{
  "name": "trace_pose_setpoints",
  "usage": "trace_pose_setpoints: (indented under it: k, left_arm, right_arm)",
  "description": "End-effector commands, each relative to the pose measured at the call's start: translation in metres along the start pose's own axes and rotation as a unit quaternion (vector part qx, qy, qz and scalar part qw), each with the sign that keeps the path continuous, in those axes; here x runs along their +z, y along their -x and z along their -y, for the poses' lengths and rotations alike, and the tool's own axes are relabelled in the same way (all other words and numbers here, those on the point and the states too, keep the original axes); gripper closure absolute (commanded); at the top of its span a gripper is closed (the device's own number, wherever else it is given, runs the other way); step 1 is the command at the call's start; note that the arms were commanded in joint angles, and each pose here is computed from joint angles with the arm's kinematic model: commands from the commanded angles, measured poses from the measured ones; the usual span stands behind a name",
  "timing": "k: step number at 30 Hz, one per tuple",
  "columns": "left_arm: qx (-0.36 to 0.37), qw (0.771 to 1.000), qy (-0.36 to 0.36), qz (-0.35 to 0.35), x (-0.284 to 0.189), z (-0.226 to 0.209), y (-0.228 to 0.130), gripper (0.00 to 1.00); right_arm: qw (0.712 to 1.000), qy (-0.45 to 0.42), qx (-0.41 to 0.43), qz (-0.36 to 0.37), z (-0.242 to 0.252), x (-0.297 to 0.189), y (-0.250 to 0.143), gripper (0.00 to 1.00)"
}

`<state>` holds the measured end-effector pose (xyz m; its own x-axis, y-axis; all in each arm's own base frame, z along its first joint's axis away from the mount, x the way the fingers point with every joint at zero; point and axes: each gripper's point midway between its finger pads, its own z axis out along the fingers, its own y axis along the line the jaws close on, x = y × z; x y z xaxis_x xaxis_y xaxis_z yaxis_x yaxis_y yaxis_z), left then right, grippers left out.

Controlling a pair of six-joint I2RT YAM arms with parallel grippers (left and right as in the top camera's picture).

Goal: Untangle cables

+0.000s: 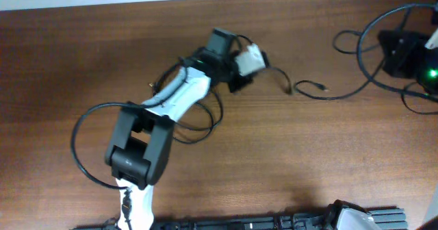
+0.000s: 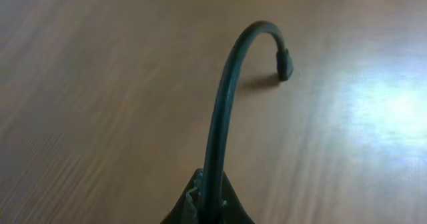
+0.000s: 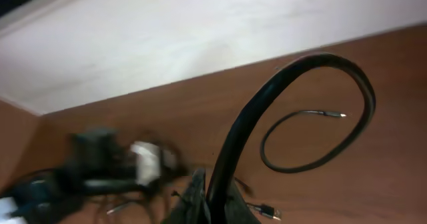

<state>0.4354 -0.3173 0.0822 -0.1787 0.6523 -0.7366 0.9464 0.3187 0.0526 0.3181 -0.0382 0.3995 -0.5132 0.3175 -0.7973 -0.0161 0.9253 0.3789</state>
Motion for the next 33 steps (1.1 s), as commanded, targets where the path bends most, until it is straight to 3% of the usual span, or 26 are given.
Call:
trace_pose_setpoints:
  k: [1,5,7,9,13,14,15,19,26,33]
  left_arm:
    - [-0.112,0.993,0.046,0.018,-0.05,-0.033,0.012,1.0]
    - [-0.138,0.99,0.022,-0.015,-0.066,-0.014,0.003,0.9]
    - [-0.158,0.986,-0.001,-0.048,-0.067,0.002,-0.01,1.0]
    - [-0.173,0.982,-0.021,-0.076,-0.067,0.017,-0.02,1.0]
    - [-0.194,0.972,-0.053,-0.121,-0.069,0.043,-0.034,0.74]
    - [-0.199,0.97,-0.059,-0.13,-0.07,0.047,-0.038,0.44]
    - [-0.206,0.966,-0.065,-0.142,-0.072,0.052,-0.042,0.22]
    - [-0.222,0.957,-0.08,-0.167,-0.077,0.063,-0.052,0.01]
    - [-0.212,0.963,-0.086,-0.146,-0.085,0.069,-0.035,0.01]
    - [-0.169,0.979,-0.064,-0.097,-0.123,0.077,0.008,0.01]
  right_arm:
    - [0.995,-0.098,-0.008,0.03,0.036,-0.019,0.012,0.96]
    - [0.982,-0.186,0.012,0.039,0.082,-0.024,0.019,0.96]
    - [0.969,-0.241,0.031,0.029,0.116,-0.025,0.017,0.96]
    - [0.96,-0.275,0.051,0.021,0.145,-0.024,0.016,0.96]
    - [0.943,-0.314,0.112,0.023,0.198,-0.026,0.013,0.96]
    - [0.938,-0.325,0.123,0.024,0.212,-0.029,0.011,0.96]
    - [0.934,-0.332,0.13,0.025,0.222,-0.031,0.01,0.96]
    - [0.921,-0.356,0.155,0.026,0.262,-0.034,0.006,0.96]
    - [0.927,-0.327,0.184,0.025,0.305,0.001,0.003,0.96]
    - [0.958,-0.193,0.161,0.138,0.29,0.03,0.068,0.96]
